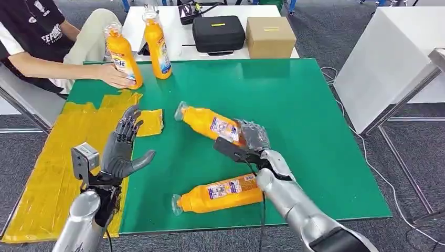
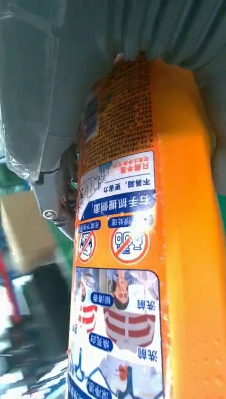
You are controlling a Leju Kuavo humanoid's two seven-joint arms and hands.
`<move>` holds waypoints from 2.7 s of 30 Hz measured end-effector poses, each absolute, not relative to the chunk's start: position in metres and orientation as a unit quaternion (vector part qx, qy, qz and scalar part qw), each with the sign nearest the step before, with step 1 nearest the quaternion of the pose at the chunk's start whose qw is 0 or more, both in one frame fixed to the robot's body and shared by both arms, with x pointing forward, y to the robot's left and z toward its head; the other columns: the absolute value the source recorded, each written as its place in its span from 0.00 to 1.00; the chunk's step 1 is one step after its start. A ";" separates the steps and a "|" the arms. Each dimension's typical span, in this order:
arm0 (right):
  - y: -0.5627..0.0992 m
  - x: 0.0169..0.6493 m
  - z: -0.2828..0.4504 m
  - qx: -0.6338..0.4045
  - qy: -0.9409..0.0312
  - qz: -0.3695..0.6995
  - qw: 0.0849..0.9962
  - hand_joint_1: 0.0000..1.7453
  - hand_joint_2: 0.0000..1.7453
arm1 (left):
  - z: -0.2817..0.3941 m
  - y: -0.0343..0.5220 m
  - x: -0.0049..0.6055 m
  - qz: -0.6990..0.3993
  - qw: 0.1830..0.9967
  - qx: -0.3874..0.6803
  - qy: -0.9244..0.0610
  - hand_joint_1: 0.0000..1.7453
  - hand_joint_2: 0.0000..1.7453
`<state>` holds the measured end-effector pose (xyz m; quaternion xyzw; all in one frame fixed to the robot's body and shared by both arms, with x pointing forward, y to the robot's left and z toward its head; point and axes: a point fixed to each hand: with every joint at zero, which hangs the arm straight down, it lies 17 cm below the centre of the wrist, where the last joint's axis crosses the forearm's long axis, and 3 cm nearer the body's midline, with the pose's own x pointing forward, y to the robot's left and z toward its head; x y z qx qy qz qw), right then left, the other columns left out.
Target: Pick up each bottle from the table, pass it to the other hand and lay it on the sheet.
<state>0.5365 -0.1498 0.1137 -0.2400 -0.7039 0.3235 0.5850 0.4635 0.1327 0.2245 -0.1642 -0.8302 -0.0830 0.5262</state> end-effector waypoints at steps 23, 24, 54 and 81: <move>-0.188 0.494 0.201 -0.055 -0.824 0.044 0.563 1.00 1.00 | 0.220 0.131 0.454 -0.095 0.530 -0.162 -0.827 0.00 1.00; -0.179 0.492 0.202 -0.036 -0.826 0.049 0.560 1.00 1.00 | 0.222 0.128 0.454 -0.099 0.529 -0.165 -0.827 0.00 1.00; -0.007 0.420 0.181 0.215 -0.795 0.241 0.514 1.00 1.00 | 0.282 0.084 0.473 -0.131 0.505 -0.253 -0.815 0.00 1.00; -0.026 0.441 0.197 0.147 -0.813 0.222 0.517 1.00 1.00 | 0.277 0.055 0.459 -0.141 0.524 -0.281 -0.792 0.00 1.00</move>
